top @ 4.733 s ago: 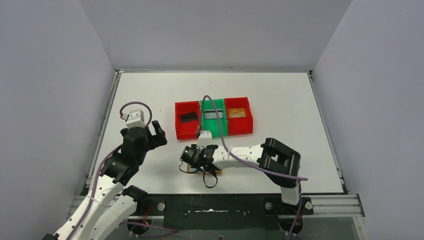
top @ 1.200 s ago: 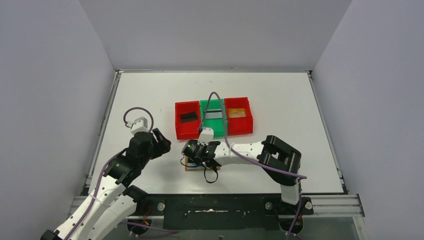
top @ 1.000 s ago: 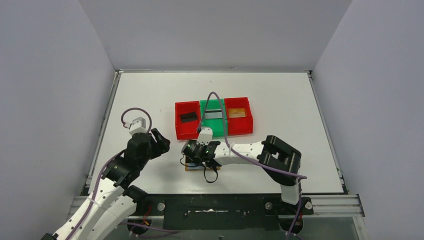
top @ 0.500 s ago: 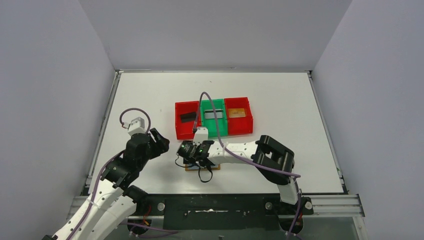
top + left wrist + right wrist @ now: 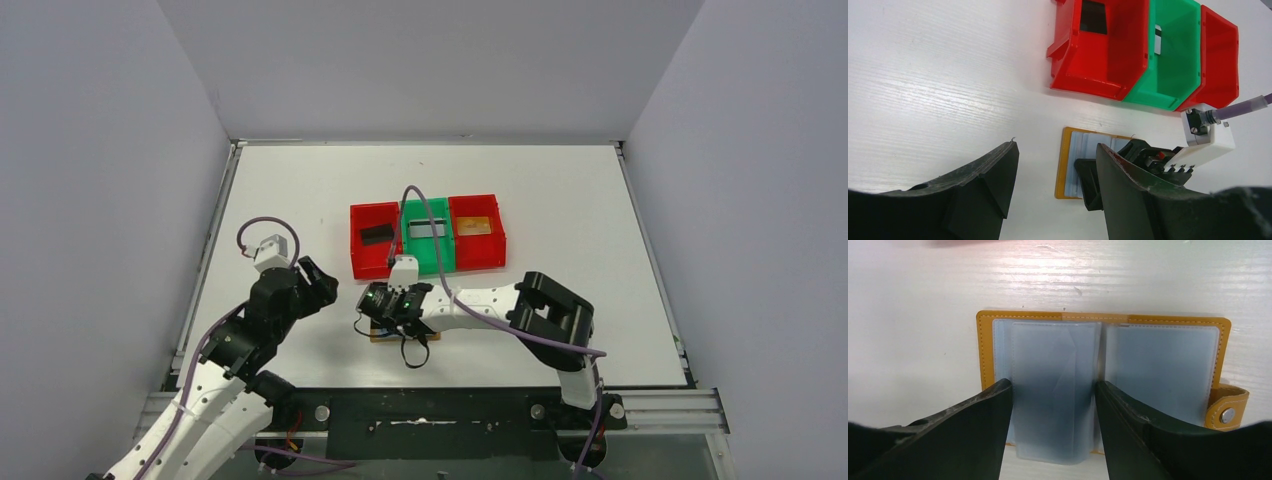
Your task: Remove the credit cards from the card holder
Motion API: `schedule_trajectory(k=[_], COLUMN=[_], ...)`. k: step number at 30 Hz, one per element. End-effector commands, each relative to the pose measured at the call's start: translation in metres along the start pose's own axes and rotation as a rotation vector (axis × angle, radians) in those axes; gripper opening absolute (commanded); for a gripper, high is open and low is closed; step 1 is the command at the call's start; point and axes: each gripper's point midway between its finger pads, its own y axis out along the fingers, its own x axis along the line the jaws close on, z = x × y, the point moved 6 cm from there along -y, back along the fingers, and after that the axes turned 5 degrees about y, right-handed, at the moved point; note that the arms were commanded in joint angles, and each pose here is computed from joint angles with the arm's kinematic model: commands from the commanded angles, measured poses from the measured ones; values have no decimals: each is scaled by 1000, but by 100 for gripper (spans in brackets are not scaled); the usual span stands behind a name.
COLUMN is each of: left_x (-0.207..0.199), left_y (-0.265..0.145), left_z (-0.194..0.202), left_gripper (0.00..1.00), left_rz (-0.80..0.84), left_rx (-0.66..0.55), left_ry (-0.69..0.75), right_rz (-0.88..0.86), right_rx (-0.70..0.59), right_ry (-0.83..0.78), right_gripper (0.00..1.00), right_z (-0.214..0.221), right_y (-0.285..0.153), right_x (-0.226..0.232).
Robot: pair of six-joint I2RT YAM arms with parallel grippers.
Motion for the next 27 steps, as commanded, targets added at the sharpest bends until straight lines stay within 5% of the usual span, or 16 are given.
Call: schedule_trajectory(k=[1,8,13,18,27], left_x=[-7,-7,-8,-8,-7], left_y=[-1,1,2,3,2], left_z=[-10,-9,-7,-7,-8], left_gripper=[58,58,58,58,58], left_rz=[25,28,28,25,23], left_rx=[-40,-32,-24,-22,-32], left_ry=[-19,-13,-10,-7,-8], right_rz=[-70,-168,-88,-48,37], right_rx=[70,91,96,81,71], right_ry=[31,112,104,50,-18], right_gripper=[60,56,49,68,69], right_z=[8,4,5,7,11], right_y=[4,5,9,9,11], right_x=[-10,-15,-24,-19,-17])
